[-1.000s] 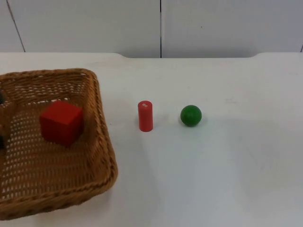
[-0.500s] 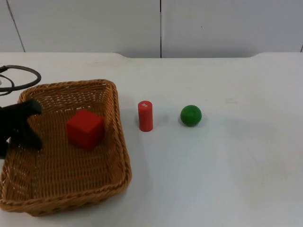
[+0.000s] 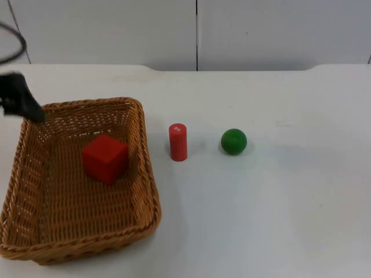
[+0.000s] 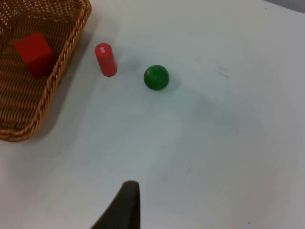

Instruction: Pick up the basket with the left hand and place the object to the left of the red cylinder into the basket with the right hand.

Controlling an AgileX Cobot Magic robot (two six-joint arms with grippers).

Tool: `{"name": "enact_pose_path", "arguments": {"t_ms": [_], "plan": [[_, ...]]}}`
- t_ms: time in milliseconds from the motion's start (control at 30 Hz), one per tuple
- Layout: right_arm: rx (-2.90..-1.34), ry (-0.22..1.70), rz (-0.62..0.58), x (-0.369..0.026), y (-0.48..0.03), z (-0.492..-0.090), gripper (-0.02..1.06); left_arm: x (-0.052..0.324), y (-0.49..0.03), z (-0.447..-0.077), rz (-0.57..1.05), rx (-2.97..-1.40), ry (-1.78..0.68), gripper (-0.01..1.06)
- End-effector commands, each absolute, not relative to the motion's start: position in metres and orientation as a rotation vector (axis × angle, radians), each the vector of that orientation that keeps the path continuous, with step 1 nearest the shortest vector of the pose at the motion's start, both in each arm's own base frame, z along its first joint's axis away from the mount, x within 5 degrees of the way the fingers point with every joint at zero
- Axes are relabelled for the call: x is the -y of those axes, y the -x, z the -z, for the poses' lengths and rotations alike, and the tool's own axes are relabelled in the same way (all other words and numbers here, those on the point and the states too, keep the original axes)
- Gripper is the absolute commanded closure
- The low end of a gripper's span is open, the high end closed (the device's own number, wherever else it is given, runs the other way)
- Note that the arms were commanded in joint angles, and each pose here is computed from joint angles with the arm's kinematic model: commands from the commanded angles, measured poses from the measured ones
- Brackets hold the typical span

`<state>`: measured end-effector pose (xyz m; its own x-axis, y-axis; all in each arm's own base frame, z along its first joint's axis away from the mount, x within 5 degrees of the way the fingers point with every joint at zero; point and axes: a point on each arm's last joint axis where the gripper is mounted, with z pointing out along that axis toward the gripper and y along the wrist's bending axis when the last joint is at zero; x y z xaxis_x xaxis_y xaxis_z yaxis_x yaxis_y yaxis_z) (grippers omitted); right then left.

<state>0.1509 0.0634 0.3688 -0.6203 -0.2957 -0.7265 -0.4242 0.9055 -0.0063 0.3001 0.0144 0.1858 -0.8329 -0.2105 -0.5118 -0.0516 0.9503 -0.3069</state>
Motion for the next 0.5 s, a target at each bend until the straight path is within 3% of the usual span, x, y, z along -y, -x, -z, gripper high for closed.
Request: {"name": "enact_pose_path", "arguments": {"t_ms": [0,100,333,467], "plan": [[-2.274,0.499,-0.211,-0.062,-0.150,-0.369,0.04,-0.013,-0.290,-0.213,0.359,-2.483,0.126,0.00],[-2.265,0.496,-0.212,-0.062,-0.151,-0.370,0.04,-0.006,-0.266,-0.251,0.359,-2.425,-0.007,0.00],[-2.207,0.483,-0.219,-0.060,-0.147,-0.376,0.04,0.004,-0.220,-0.301,0.354,-2.334,-0.117,0.00],[-2.071,0.455,-0.236,-0.051,-0.123,-0.394,0.04,0.005,-0.181,-0.327,0.255,-2.284,-0.163,0.00]]}}
